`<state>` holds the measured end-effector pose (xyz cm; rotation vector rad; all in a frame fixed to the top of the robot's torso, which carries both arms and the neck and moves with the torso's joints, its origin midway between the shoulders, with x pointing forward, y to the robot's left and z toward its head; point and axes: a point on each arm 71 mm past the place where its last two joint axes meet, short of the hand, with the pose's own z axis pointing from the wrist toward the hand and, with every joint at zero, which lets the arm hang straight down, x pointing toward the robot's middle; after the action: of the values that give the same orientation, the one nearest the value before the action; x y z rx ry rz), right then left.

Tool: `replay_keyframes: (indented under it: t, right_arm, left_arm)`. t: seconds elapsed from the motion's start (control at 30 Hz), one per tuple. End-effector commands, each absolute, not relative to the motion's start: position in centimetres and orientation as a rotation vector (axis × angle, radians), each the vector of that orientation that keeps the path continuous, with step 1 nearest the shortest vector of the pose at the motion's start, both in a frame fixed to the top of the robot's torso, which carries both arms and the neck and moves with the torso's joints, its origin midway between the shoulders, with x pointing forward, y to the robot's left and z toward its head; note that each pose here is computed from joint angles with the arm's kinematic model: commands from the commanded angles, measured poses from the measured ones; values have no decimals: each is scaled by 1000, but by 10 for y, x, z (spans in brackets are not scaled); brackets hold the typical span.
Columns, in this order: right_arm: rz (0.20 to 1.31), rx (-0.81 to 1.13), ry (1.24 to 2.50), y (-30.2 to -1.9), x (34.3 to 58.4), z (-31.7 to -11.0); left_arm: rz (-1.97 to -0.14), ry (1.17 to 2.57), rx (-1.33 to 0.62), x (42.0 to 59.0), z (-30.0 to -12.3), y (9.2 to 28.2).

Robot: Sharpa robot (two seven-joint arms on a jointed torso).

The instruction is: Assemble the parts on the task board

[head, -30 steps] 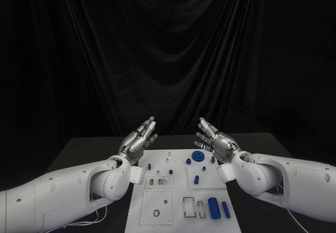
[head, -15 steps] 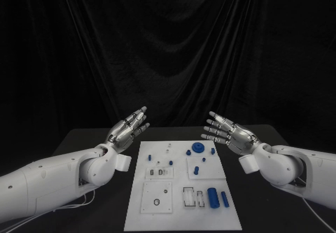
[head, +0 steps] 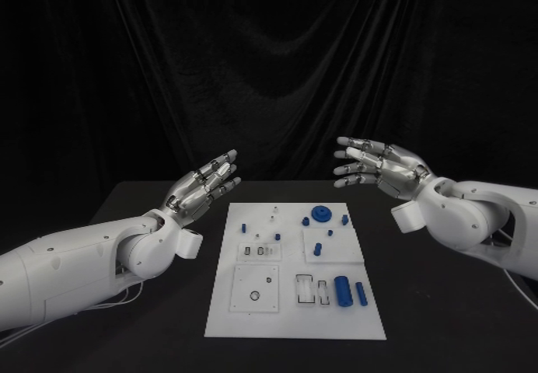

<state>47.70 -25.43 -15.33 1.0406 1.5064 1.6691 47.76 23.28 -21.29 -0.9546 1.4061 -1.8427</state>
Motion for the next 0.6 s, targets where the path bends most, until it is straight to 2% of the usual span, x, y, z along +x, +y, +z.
replay_keyframes:
  t: [0.03, 0.17, 0.3, 0.5, 0.6]
  right_arm:
    - [1416, 730, 1699, -250, 479, -144]
    - [1138, 366, 1780, -243, 484, -126]
    - [881, 67, 1774, -236, 488, -116]
    - [595, -225, 1708, -229, 492, -108]
    - [491, -324, 1669, -225, 492, -105]
  left_arm:
    - [-1931, 1274, -851, 472, -202, 237]
    - [-1920, 1266, -855, 468, -200, 244]
    - [-1921, 1258, -859, 462, -198, 248]
    - [-1924, 1249, -862, 457, -196, 252]
    - [-1923, 1240, -861, 454, -194, 254]
